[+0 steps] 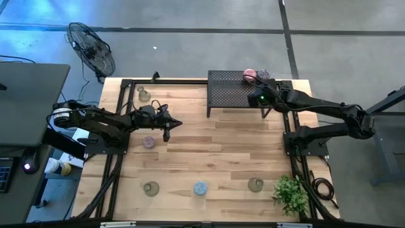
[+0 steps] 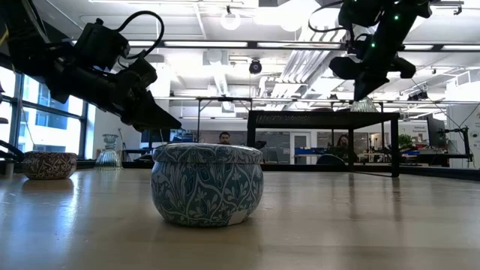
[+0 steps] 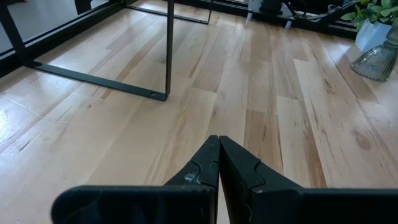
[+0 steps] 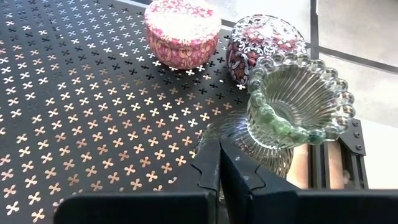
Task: Pick & Place candle stick holders
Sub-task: Adjust the green glass candle holder on the shelf, then put the green glass candle holder on the shelf aligned with the other green glass candle holder
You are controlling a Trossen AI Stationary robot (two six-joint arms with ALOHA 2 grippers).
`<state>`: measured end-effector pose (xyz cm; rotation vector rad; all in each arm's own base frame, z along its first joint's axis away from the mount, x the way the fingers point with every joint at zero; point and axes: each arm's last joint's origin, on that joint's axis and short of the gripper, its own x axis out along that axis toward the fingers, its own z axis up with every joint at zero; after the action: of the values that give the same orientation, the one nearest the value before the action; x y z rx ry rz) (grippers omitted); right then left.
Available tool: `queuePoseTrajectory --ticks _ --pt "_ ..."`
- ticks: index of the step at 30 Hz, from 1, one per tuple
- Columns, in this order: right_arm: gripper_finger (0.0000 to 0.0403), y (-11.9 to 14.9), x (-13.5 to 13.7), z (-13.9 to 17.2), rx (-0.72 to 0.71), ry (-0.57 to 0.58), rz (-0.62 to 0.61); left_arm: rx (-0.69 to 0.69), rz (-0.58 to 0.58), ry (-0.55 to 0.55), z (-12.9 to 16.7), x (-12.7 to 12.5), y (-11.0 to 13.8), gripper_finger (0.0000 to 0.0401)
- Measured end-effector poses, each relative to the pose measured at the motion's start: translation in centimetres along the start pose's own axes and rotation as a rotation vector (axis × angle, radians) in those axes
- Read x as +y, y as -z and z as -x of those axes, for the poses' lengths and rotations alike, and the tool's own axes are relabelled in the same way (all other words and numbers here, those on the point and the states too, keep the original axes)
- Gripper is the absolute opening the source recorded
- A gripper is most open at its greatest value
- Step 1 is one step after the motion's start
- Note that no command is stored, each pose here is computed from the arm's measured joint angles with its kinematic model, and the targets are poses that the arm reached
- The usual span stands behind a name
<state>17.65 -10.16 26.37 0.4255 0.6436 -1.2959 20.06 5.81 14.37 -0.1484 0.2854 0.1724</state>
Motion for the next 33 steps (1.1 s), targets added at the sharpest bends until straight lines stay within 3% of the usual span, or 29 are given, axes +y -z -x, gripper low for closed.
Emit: queuePoseTrajectory --ticks 9,16,19,23,29,33 --pt "0.0000 -0.1 -0.2 0.5 -0.013 -0.023 0.004 0.000 0.000 -0.001 0.0 0.0 0.0 0.0003" --pt "0.0000 0.8 0.9 4.1 -0.073 -0.255 0.131 0.011 0.052 0.016 0.0 0.0 0.1 0.0003" --pt "0.0000 2.1 2.2 5.5 -0.144 -0.382 0.186 0.029 0.081 0.121 -0.1 -0.4 -0.2 0.0003" --pt "0.0000 4.6 3.9 6.5 -0.260 -0.544 0.226 0.028 0.048 0.279 -0.2 -2.5 -3.0 0.0001" --pt "0.0000 8.3 5.2 6.3 -0.420 -0.739 0.237 0.272 -0.106 0.152 1.2 -7.1 -7.3 0.0001" --pt "0.0000 9.6 5.1 6.1 -0.502 -0.795 0.264 0.409 -0.097 0.152 2.8 -10.3 -9.5 0.0001"
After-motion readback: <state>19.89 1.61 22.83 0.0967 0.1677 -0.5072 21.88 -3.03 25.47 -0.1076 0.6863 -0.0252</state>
